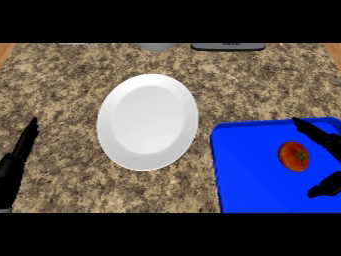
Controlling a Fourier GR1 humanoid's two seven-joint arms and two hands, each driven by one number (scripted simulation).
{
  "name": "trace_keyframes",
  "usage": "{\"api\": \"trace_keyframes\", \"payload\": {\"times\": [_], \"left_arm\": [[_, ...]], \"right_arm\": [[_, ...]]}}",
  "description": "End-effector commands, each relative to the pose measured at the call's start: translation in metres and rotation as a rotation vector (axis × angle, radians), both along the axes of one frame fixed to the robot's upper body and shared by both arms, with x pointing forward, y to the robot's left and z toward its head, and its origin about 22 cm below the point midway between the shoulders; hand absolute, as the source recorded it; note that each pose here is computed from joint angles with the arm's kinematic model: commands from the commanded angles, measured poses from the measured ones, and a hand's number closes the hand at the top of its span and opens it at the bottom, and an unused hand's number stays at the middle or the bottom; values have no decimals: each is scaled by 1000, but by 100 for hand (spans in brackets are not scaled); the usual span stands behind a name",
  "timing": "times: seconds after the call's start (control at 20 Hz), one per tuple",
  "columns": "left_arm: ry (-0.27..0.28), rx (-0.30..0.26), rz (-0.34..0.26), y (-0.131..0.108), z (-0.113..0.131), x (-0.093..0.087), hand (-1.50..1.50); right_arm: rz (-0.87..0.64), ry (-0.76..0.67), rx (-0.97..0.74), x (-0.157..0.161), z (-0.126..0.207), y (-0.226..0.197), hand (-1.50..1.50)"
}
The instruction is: Pick the tomato from the tray and place it in the plate
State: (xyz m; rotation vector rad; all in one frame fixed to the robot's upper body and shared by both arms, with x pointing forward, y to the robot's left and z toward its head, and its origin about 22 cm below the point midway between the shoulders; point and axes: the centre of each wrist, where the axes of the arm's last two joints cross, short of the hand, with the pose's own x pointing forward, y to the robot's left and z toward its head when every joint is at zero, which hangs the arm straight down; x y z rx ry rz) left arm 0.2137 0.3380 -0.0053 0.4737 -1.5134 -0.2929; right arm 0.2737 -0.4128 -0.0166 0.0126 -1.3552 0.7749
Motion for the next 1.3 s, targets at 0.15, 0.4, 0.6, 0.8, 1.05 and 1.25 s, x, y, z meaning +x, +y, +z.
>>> {"api": "trace_keyframes", "payload": {"times": [0.15,0.4,0.6,0.8,1.05,1.25], "left_arm": [[20,-12,-16,10,24,7,0],[4,3,-15,5,-13,-4,0],[-8,-9,-8,-10,-1,0,0],[-1,-12,-39,-8,12,11,0],[-32,5,-106,-24,14,22,0],[-33,-12,-92,-17,5,18,0]], "right_arm": [[26,31,12,6,-8,8,-150],[30,-61,86,5,-28,31,150],[32,-73,90,25,-9,23,150],[44,-131,-189,52,16,31,150],[52,-213,-722,104,85,52,150],[-10,-299,-778,129,82,79,150]]}}
